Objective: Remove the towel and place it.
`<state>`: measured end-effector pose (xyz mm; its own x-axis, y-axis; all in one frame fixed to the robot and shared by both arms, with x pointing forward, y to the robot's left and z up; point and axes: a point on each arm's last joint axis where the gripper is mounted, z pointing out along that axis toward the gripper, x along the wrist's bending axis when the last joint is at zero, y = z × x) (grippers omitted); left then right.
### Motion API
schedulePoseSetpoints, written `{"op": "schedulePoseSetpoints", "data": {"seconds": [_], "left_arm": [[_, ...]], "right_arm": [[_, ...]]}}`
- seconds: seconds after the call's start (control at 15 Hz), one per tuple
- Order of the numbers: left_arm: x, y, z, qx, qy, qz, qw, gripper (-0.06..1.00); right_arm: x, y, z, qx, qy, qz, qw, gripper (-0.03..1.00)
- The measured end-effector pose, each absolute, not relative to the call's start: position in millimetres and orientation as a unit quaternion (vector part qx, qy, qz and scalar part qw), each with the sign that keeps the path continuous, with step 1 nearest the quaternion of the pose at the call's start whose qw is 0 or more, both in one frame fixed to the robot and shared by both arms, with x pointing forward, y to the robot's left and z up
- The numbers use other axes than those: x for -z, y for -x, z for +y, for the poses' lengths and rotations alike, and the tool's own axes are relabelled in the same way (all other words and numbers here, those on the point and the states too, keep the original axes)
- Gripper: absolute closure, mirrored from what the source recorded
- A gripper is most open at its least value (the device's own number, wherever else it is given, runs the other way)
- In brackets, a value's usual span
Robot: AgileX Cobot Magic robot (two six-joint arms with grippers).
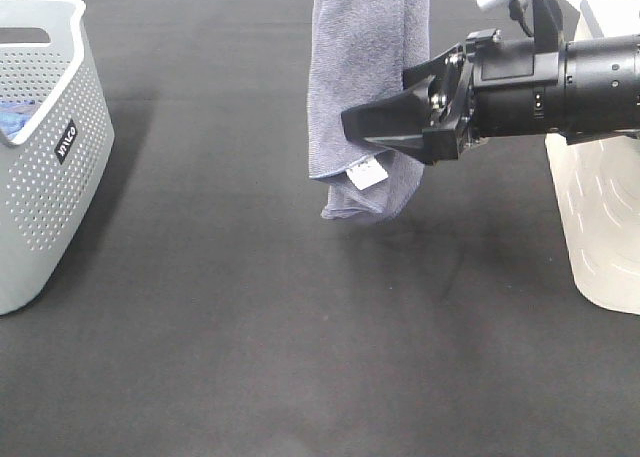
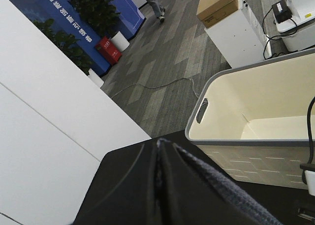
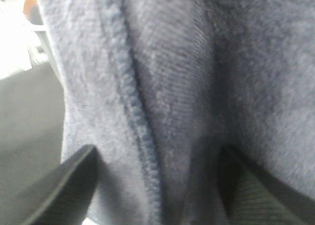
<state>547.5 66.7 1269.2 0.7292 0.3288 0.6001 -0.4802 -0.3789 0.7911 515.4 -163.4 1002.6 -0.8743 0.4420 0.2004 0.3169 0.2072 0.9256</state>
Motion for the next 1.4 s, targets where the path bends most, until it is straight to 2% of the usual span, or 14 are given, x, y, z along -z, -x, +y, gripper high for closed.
{"op": "schedulePoseSetpoints", "data": {"seconds": [0.2,0.47,0.67,0.93,1.27,1.4], "left_arm": [[-1270,-549,67,-0.372,-0.742,-0.046,0.556,0.94],[-1270,-549,67,-0.375,-0.743,-0.048,0.552,0.94],[-1270,-549,68,-0.375,-0.743,-0.048,0.552,0.94],[-1270,-549,68,-0.377,-0.744,-0.049,0.549,0.94],[-1270,-549,68,-0.378,-0.745,-0.050,0.547,0.94],[-1269,-550,68,-0.376,-0.746,-0.045,0.548,0.94]], "right_arm": [[-1000,-512,-163,-0.569,-0.262,0.779,0.019,0.48],[-998,-508,-162,-0.560,-0.267,0.784,-0.008,0.51],[-999,-507,-162,-0.560,-0.265,0.785,-0.009,0.58],[-1013,-499,-164,-0.560,-0.247,0.791,0.002,0.74],[-1025,-488,-167,-0.545,-0.253,0.799,-0.006,0.80],[-1035,-480,-171,-0.533,-0.252,0.807,0.006,0.93]]}}
